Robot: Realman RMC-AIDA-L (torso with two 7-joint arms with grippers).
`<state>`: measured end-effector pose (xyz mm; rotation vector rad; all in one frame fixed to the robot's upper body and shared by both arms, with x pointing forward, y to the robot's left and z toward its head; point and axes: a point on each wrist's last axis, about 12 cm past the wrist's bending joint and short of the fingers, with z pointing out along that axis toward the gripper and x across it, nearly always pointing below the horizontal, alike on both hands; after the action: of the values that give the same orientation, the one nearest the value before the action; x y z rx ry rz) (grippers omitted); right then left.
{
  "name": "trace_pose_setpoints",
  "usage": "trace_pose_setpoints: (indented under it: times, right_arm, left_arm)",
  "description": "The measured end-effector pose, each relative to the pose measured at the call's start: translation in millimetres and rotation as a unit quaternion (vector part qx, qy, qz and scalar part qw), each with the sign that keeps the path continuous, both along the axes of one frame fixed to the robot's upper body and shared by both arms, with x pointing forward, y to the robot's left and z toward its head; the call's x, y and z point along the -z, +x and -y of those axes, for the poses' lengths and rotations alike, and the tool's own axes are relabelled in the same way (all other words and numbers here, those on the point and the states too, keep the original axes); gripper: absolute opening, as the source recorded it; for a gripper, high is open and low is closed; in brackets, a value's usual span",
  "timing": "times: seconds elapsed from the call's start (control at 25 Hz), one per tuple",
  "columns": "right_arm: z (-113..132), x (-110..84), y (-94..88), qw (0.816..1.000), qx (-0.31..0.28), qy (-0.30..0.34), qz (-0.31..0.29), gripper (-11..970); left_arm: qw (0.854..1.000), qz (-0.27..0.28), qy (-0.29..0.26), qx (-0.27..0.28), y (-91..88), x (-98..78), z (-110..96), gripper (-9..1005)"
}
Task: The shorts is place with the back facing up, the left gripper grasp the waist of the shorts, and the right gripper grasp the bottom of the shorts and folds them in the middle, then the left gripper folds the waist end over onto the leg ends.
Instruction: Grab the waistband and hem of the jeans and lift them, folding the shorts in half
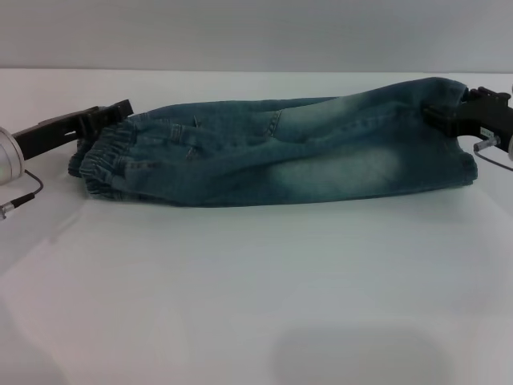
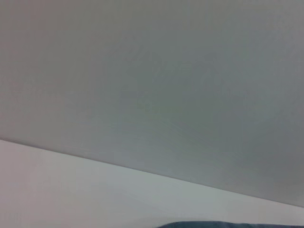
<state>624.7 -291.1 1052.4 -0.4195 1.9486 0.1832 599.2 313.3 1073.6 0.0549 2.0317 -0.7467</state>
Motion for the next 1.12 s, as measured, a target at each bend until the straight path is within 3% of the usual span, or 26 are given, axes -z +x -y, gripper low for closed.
trace_pose_setpoints:
  times: [0.28, 0.72, 0.96, 1.12]
  right_arm:
    - [11, -7.0, -7.8, 0.997, 0.006, 0.062, -0.046, 639]
    - [29, -47.4, -26.6, 0.99, -0.031, 0.128, -0.047, 638]
    - [28, -42.2, -31.9, 0.989, -0.042, 0.13, -0.056, 638]
    - [25, -37.6, -33.4, 0.989, -0.048, 0.128, -0.062, 638]
  left_arm:
    - [1.0, 0.004, -0.015, 0.018, -3.1, -3.0, 2, 808]
    - [0.998, -0.014, -0.026, 0.047, -6.5, -8.4, 1, 803]
    - [0.999, 0.009, -0.02, 0.046, -14.7, -28.1, -24, 800]
    - [0.997, 0.026, -0.027, 0.064, -19.3, -37.9, -27, 799]
